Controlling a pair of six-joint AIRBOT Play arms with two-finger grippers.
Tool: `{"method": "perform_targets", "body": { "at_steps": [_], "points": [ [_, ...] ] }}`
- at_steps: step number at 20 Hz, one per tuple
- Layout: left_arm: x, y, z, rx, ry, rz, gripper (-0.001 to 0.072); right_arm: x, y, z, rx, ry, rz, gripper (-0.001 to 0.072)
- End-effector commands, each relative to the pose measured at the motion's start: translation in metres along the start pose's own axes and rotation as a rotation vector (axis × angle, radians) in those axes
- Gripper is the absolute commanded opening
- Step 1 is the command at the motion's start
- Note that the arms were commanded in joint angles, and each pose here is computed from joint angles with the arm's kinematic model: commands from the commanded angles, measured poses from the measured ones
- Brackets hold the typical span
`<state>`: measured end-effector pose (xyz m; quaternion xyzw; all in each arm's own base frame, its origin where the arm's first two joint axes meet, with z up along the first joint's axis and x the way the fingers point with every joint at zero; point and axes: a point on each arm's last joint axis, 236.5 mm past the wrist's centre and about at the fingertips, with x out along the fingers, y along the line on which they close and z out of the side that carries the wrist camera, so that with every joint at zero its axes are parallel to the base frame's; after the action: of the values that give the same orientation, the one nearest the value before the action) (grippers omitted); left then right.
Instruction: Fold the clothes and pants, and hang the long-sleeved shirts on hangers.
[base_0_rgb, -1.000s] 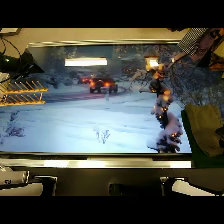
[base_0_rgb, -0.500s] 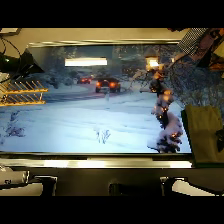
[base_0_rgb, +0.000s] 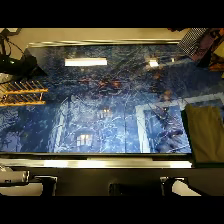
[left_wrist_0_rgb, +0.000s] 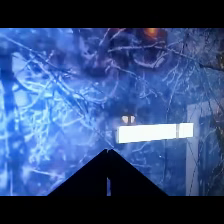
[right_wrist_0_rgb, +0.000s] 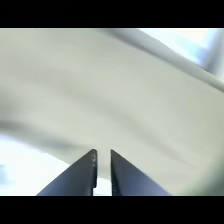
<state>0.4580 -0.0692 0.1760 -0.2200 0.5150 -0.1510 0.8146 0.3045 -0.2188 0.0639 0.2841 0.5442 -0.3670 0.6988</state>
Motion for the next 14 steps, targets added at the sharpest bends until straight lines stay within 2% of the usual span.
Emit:
{"method": "perform_targets", "body": {
  "at_steps": [1, 2, 5, 8, 11, 14],
  "points": [
    [0.009, 0.004, -0.015, 0.061, 0.07, 0.043, 0.0019, -0.058, 0.137, -0.008, -0.293, -0.148, 0.341, 0.0061],
    [0.009, 0.006, -0.018, 0.104, 0.071, 0.086, 0.0018, -0.064, 0.165, -0.033, -0.382, -0.133, 0.369, 0.0032],
    [0.002, 0.006, -0.027, 0.238, 0.057, 0.222, 0.0018, -0.085, 0.234, -0.123, -0.648, -0.085, 0.442, 0.0033],
    [0.0, -0.007, -0.051, 0.28, 0.027, 0.209, 0.0018, -0.104, 0.27, -0.201, -0.858, -0.069, 0.492, 0.0032],
    [-0.005, -0.002, -0.078, 0.275, 0.013, 0.211, 0.0019, -0.115, 0.278, -0.255, -0.985, -0.028, 0.51, 0.0032],
    [-0.007, 0.011, -0.102, 0.268, 0.068, 0.246, 0.002, -0.121, 0.284, -0.277, -1.037, -0.026, 0.531, 0.0033]
  ]
}}
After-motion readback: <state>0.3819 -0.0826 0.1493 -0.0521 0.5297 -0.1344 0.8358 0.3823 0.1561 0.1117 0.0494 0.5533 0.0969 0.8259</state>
